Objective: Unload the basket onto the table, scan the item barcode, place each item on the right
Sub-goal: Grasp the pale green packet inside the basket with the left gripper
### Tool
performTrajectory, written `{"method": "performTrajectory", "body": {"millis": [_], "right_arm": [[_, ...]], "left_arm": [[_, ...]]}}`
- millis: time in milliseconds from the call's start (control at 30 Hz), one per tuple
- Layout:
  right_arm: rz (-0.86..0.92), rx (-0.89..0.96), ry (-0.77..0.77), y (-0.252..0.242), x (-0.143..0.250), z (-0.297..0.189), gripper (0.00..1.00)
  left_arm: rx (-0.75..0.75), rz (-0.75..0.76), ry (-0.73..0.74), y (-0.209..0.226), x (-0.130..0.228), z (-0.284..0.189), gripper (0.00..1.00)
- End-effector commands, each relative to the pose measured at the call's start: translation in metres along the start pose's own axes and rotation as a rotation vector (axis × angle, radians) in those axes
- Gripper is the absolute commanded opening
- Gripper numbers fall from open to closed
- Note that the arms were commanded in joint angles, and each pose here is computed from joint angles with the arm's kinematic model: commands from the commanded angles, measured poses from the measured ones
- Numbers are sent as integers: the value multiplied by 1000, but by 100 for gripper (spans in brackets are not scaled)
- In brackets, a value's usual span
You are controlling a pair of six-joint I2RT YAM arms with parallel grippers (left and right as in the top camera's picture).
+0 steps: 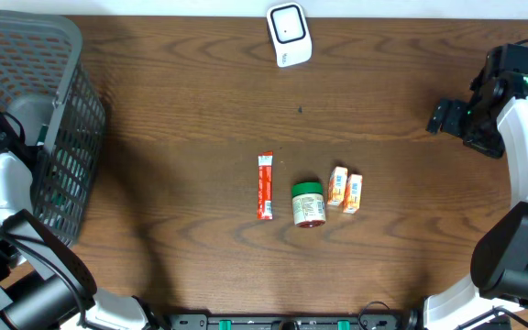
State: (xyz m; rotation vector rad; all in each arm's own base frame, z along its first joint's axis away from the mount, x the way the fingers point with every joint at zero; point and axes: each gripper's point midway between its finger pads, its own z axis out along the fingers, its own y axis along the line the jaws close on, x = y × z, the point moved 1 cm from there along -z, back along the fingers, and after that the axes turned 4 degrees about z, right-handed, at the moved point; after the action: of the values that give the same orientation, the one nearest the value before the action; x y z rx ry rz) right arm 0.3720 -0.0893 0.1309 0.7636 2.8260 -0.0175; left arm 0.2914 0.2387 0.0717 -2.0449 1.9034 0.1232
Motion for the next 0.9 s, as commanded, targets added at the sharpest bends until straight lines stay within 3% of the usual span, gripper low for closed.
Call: {"method": "performTrajectory", "body": {"millis": [0, 233, 300, 333, 367, 633, 767, 867], "right_arm": [[-8, 2, -24, -1, -4, -7, 99], [-9, 3, -24, 0, -4, -7, 99], [-8, 3, -24, -1, -4, -7, 99], [-8, 2, -24, -1, -4, -7, 99], [-8, 2, -24, -1, -4, -7, 99], [-8, 2, -24, -1, -4, -7, 99], [-8, 2, -24, -1, -4, -7, 99], [-8, 3, -24, -1, -4, -7, 99]], "left_arm": [[-46, -4, -13, 13, 3, 12, 89], [-23, -9, -28, 16, 7, 24, 87], [-18, -10, -31, 16, 8, 25, 76], [-17, -10, -32, 16, 8, 26, 65], [-18, -10, -31, 16, 8, 26, 63], [-57, -2, -6, 22, 15, 42, 63], [-72, 1, 4, 25, 17, 48, 28], [-39, 22, -18, 16, 9, 37, 26]]}}
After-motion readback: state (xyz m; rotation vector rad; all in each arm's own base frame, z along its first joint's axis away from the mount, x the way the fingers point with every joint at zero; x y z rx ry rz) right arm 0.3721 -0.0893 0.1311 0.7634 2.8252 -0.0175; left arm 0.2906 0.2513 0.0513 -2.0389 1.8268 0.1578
